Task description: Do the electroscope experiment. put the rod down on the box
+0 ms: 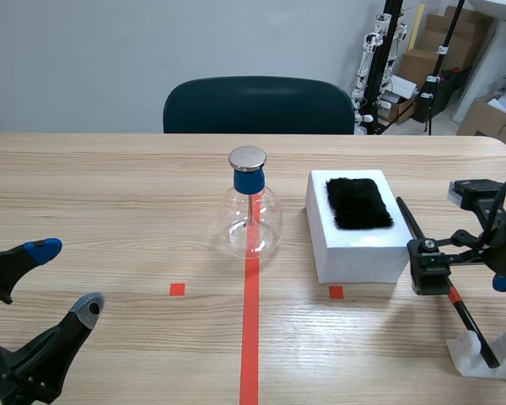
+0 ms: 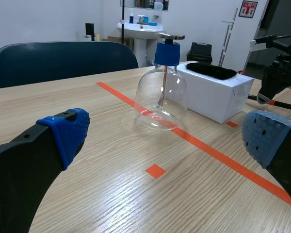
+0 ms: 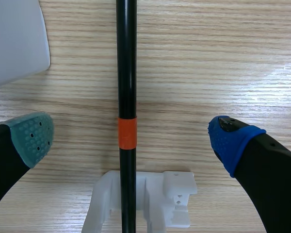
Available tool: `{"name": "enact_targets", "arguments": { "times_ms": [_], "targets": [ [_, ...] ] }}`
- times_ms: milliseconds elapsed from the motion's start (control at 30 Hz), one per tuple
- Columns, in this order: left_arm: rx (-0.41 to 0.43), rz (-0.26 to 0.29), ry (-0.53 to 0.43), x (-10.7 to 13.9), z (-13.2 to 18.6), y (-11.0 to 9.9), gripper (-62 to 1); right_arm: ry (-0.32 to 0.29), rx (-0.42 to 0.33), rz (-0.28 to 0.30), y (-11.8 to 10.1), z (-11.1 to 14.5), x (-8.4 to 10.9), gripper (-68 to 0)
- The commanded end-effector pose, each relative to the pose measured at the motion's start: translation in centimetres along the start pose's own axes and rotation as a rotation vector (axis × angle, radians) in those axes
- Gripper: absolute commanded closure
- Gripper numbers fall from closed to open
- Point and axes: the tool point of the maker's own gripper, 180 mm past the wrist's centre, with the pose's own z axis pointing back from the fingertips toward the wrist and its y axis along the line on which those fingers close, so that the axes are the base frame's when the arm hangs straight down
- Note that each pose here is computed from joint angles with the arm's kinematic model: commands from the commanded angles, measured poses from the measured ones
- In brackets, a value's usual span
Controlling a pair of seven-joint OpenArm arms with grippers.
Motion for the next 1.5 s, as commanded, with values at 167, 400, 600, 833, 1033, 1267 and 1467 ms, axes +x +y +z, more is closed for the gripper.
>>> {"name": "enact_targets", "arguments": {
  "times_ms": [167,400,600,833,1033,1267,1467],
  "targets": [
    [0.005,-0.008,-0.029,0.8,-0.1,0.4,-62.3,-0.097,0.025,0.059,-0.5,1.6,1.7,-67.9],
    [0.005,-0.008,-0.029,0.8,-0.1,0.4,-62.3,-0.238,0.080,0.207,0.7,3.1,2.7,-67.9],
    [0.005,-0.008,-0.029,0.8,-0.1,0.4,-62.3,-0.329,0.067,0.241,0.1,4.3,3.2,-67.9],
    [0.005,-0.008,-0.029,0.8,-0.1,0.4,-62.3,-0.348,0.055,0.254,-0.2,4.4,3.2,-67.9],
    [0.005,-0.008,-0.029,0.8,-0.1,0.4,-62.3,-0.347,0.056,0.255,-0.2,4.4,3.2,-67.9],
    [0.005,-0.008,-0.029,0.8,-0.1,0.4,-62.3,-0.347,0.056,0.255,-0.2,4.4,3.2,-67.9],
    [0.005,-0.008,-0.029,0.8,-0.1,0.4,-62.3,-0.347,0.056,0.255,-0.2,4.4,3.2,-67.9]
  ]
}}
